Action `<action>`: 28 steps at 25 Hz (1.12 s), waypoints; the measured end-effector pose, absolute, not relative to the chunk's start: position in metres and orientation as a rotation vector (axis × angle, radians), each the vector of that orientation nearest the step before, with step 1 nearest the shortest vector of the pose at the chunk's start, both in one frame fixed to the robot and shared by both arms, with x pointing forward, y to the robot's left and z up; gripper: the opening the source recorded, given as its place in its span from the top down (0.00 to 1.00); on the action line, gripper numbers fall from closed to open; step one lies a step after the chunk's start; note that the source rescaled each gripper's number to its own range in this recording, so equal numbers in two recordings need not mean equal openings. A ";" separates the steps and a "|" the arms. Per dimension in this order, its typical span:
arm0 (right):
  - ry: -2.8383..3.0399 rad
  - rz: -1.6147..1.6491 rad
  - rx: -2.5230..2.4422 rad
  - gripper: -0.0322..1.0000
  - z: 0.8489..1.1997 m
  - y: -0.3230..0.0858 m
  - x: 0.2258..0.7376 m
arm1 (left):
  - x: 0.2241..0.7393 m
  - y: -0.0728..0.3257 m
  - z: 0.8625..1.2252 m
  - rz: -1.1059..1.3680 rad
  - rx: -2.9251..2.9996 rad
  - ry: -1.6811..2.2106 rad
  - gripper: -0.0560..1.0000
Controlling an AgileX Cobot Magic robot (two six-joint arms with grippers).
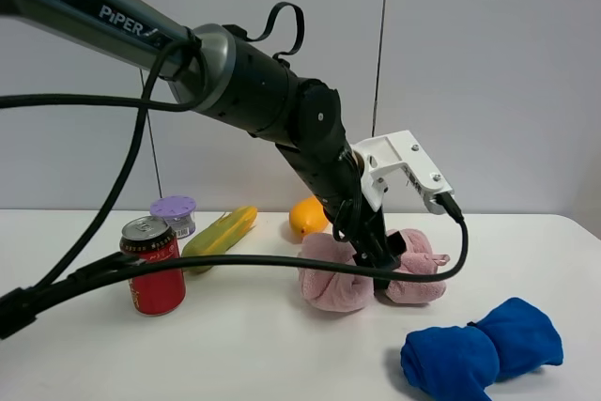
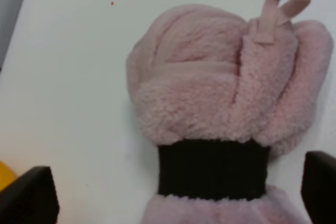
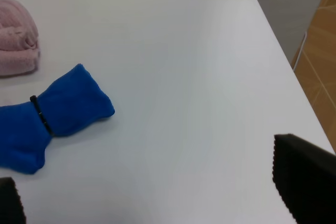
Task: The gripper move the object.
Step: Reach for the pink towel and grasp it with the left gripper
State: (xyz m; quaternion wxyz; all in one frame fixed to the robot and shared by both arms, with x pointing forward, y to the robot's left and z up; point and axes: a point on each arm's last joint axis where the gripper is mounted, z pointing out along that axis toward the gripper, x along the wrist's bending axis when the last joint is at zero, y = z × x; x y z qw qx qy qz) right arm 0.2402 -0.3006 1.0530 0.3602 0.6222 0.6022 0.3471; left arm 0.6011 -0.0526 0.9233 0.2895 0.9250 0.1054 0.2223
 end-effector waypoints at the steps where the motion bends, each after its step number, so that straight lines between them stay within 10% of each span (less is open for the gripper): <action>1: 1.552 0.895 1.604 0.00 1.053 -0.301 0.240 | 0.601 -0.053 0.918 0.582 2.477 0.287 0.11; 20: 1.552 0.895 1.604 0.00 1.053 -0.301 0.240 | 0.605 -0.057 0.873 0.584 2.492 0.277 0.14; 24: 1.552 0.895 1.604 0.00 1.053 -0.301 0.240 | 0.606 -0.057 0.869 0.584 2.493 0.279 0.37; 28: 1.552 0.895 1.604 0.00 1.053 -0.301 0.240 | 0.607 -0.056 0.868 0.586 2.492 0.281 0.87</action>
